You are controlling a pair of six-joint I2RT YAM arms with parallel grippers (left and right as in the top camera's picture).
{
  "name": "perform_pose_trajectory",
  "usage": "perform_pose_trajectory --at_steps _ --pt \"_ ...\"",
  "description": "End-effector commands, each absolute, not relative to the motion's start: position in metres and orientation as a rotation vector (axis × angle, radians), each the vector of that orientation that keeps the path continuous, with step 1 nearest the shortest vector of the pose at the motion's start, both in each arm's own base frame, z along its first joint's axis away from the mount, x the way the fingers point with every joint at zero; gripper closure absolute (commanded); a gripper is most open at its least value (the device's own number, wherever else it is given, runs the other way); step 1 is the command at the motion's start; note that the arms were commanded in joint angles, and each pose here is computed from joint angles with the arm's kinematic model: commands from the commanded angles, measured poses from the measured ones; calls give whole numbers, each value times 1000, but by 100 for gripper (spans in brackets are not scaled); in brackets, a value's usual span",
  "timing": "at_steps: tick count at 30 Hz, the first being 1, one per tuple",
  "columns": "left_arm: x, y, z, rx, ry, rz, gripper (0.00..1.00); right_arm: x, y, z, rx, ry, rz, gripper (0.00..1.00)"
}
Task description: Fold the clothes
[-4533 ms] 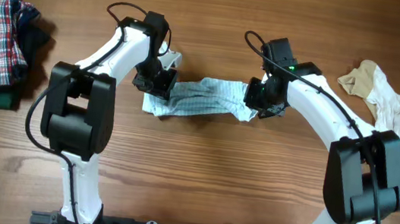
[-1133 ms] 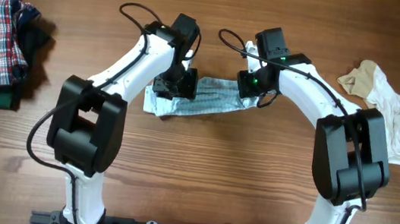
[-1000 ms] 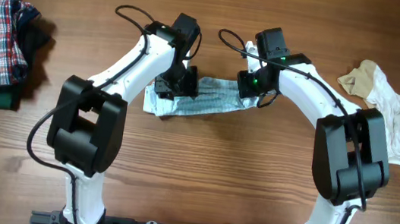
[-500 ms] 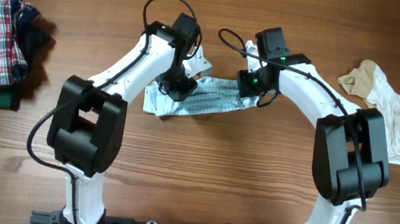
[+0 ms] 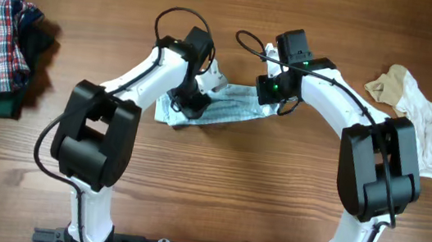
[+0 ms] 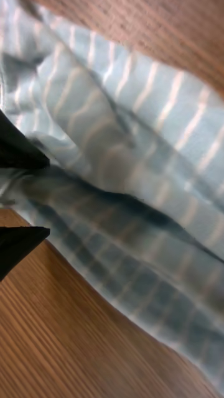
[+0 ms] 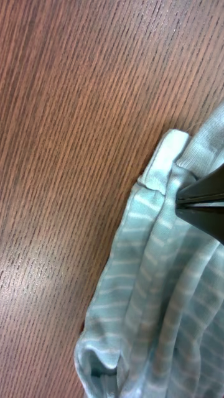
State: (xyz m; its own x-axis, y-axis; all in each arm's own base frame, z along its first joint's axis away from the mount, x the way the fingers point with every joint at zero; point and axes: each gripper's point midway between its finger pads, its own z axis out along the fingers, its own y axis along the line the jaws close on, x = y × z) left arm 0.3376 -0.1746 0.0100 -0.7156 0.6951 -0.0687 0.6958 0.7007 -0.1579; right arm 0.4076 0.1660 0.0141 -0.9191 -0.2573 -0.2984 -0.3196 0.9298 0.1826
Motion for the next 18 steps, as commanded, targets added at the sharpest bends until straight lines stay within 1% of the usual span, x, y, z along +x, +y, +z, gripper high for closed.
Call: perform_pose_trajectory --at_steps 1,2,3,6,10,16,17,18 --pt "335 -174 12 1217 2877 -255 76 412 166 12 -445 2810 332 96" --pt "335 -171 11 1219 2884 -233 92 412 166 12 -445 2810 332 96" --pt "335 -169 11 1218 2890 -219 96 412 166 12 -445 2810 332 96" --pt "333 -165 11 1220 2904 -196 96 412 166 12 -445 2811 332 96" --pt "332 -147 10 1235 2938 -44 96 411 166 12 -445 2813 332 96" --pt "321 -148 11 1249 2979 -89 96 411 166 12 -445 2814 332 96" --pt "318 -151 11 1248 2983 -129 94 411 166 12 -445 2814 332 96" --pt "315 -155 12 1247 2987 -180 84 411 166 12 -445 2814 332 96"
